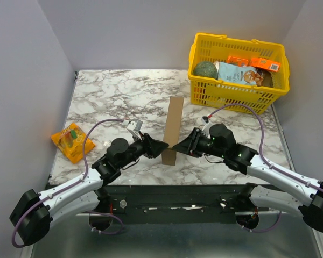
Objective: Fold the paper box
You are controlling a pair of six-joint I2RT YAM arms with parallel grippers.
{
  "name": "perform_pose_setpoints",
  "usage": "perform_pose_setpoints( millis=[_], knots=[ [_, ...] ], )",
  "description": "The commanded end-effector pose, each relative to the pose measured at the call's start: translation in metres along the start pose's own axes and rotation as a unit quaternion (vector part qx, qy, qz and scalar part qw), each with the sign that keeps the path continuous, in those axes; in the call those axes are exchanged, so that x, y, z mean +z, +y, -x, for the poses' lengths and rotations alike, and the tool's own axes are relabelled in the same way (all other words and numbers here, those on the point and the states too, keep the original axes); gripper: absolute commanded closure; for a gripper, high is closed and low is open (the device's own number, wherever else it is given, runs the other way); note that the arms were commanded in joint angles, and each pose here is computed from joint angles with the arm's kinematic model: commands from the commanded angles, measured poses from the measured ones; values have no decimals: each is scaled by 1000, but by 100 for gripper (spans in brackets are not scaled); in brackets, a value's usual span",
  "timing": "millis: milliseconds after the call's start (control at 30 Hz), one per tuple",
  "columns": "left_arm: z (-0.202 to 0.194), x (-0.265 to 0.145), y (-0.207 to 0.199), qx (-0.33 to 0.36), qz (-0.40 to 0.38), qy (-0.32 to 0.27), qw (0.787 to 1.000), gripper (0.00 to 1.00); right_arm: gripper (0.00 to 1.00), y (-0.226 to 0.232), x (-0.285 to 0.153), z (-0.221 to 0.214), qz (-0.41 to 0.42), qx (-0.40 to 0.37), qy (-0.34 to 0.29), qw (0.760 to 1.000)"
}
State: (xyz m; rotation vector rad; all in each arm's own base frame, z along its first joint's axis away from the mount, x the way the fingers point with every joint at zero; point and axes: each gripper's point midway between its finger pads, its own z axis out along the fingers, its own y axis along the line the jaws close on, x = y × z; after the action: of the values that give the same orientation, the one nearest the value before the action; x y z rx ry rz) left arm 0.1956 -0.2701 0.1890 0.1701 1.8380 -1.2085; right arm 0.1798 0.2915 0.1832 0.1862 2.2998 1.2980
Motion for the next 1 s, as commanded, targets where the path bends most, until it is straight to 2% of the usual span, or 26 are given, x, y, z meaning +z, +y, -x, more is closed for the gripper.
perform_pose_setpoints(
  millis=[0, 33, 167, 533, 633, 733, 800, 833, 867, 967],
  knots=[
    [-69, -13, 42, 9, 55, 116, 992, 49, 99, -140, -26, -66, -268, 26, 118, 956],
    [-69, -13, 43, 13, 57, 117, 991, 53, 99, -141, -28, -67, -273, 27, 120, 954],
    [-74, -14, 50, 20, 69, 126, 989, 56, 100, -148, -36, -71, -296, 28, 129, 946],
    [-80, -16, 55, 31, 86, 134, 987, 57, 100, -162, -52, -85, -332, 15, 177, 927],
    [-75, -15, 49, 31, 79, 128, 988, 57, 99, -152, -48, -80, -313, 0, 180, 933],
    [-68, -14, 41, 33, 72, 115, 990, 57, 99, -131, -40, -62, -282, -36, 157, 946],
    [-62, -11, 36, 36, 66, 110, 991, 57, 84, -117, -41, -43, -276, -62, 124, 951],
    [-62, -10, 36, 36, 66, 111, 991, 57, 71, -114, -42, -36, -274, -75, 115, 952],
    [-59, -8, 33, 39, 63, 108, 991, 57, 44, -106, -45, -29, -265, -84, 101, 955],
    [-57, -3, 27, 41, 57, 110, 991, 57, 22, -85, -52, -5, -253, -117, 57, 959]
  ],
)
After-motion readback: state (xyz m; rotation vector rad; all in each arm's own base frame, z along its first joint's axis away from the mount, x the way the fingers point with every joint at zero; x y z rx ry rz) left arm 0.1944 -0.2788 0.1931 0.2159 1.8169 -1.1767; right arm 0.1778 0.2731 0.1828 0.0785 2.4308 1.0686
